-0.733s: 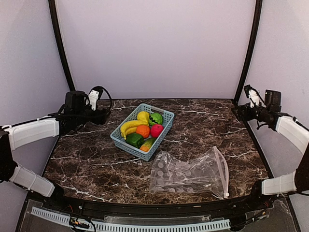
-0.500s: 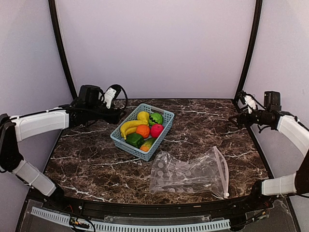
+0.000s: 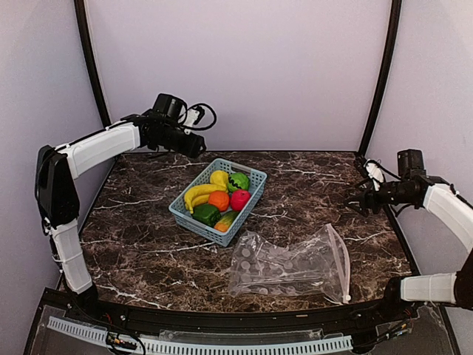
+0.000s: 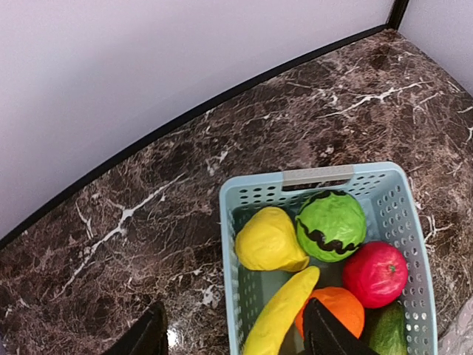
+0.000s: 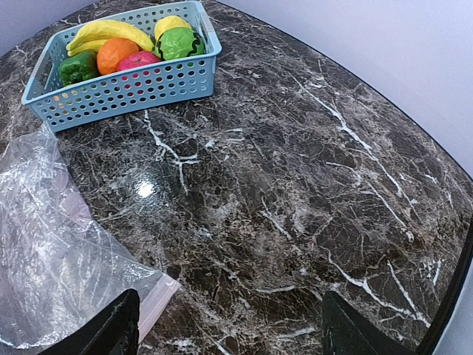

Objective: Place the food in the zip-top bag and seal the zipper
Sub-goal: Adjust the bin at the corner of the board, then adjust the zipper food storage bag at the center of the board, then pick up the zipper food storage bag from the center of the board.

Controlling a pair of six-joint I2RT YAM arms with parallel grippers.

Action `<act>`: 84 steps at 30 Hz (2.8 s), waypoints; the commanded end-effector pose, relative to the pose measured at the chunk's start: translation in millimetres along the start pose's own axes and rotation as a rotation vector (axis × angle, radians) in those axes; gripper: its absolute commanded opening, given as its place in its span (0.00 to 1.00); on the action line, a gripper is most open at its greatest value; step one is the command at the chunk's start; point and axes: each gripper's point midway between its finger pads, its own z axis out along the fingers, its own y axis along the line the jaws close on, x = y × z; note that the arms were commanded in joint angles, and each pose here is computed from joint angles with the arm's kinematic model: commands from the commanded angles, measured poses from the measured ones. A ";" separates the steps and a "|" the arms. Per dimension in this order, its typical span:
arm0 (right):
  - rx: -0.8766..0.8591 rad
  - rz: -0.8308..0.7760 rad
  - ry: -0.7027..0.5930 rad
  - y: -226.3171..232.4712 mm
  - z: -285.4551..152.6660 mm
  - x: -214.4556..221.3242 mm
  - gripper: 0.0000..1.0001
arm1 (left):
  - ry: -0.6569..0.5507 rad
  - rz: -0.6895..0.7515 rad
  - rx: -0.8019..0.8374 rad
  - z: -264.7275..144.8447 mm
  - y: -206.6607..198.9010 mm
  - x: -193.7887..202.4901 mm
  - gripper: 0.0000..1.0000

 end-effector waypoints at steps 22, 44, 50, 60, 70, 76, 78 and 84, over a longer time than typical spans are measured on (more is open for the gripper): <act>-0.056 -0.022 -0.021 17.3 -7.9 -11.7 0.78 | 0.348 -0.227 0.130 94.4 17.8 97.5 0.18; -0.115 -0.689 0.414 36.8 -11.5 97.3 0.82 | 0.367 -0.381 -0.101 6.9 34.4 160.7 0.50; -0.120 -0.884 0.442 46.7 18.2 111.7 0.85 | 0.266 -0.288 -0.076 -15.7 16.7 123.7 0.53; -0.204 -0.850 0.175 80.5 33.5 39.7 0.85 | 0.208 -0.275 -0.085 -37.8 12.8 111.9 0.52; -0.353 -0.817 0.114 120.5 38.7 28.4 0.81 | 0.165 -0.304 -0.044 -48.2 3.1 105.6 0.50; -0.419 -0.486 0.112 119.0 17.1 4.0 0.79 | 0.075 -0.084 0.179 -76.1 -78.6 71.8 0.51; -0.467 -0.384 0.138 119.0 6.3 3.3 0.76 | 0.072 0.020 0.297 -87.4 -121.4 67.7 0.52; -0.521 -0.221 0.246 103.5 -12.6 30.7 0.66 | 0.110 0.261 0.481 -107.6 -209.7 89.1 0.53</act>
